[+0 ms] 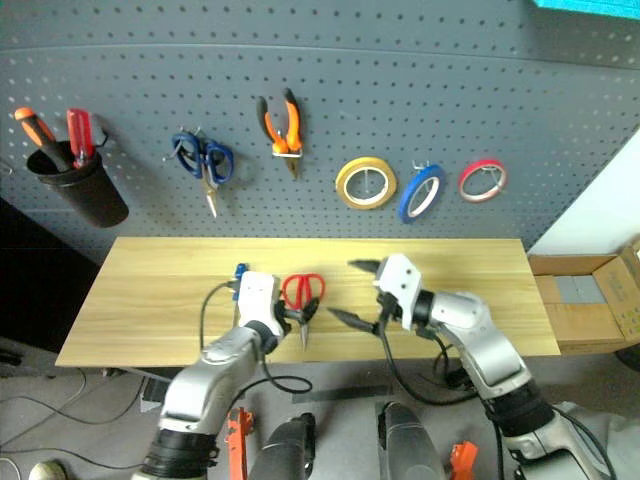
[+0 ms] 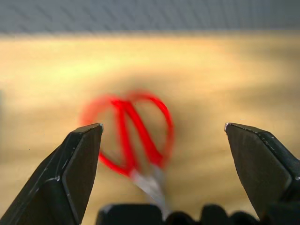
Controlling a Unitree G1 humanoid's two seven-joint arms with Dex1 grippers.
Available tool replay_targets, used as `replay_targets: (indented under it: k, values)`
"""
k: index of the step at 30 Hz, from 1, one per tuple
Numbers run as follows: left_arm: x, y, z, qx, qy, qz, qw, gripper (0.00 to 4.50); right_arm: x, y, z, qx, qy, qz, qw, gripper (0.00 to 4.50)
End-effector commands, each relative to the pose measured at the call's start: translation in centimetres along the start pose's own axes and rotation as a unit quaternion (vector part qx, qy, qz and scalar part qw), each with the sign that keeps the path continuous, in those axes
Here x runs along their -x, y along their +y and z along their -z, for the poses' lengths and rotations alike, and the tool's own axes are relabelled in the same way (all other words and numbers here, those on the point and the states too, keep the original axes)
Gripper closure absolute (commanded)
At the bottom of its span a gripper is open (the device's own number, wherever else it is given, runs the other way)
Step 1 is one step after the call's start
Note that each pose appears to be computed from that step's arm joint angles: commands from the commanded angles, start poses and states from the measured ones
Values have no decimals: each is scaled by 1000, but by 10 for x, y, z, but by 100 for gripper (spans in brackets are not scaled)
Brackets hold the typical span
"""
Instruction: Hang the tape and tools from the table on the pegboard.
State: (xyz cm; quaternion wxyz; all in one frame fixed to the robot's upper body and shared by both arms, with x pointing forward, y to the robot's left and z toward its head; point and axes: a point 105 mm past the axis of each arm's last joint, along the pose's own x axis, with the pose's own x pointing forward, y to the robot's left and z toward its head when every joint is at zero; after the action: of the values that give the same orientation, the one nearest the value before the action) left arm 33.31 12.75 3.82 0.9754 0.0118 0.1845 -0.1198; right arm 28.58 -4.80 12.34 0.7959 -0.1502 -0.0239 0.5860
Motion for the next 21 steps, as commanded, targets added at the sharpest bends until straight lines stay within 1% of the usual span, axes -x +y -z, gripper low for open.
replay_targets:
  k: [1, 3, 5, 10, 17, 21]
  values:
    - [-3, 8, 0, -27, 13, -45, 999, 0, 0, 12, -5, 12, -13, -60, 998, 5]
    - [-2, 11, 5, -27, 25, -60, 998, 0, -1, 14, -2, 19, -8, -72, 997, 5]
    - [-2, 10, 14, -24, 44, -68, 996, 0, -2, 11, 2, 26, -4, -79, 996, 5]
    - [-4, 7, 30, -45, 75, -83, 993, 0, -9, 4, 8, 38, -1, -79, 996, 5]
    - [-10, 5, 48, -39, 114, -104, 987, 0, -11, 3, 13, 47, 3, -78, 996, 5]
    - [-13, -9, 59, -23, 137, -84, 987, 0, -8, -1, 12, 50, 4, -67, 997, 5]
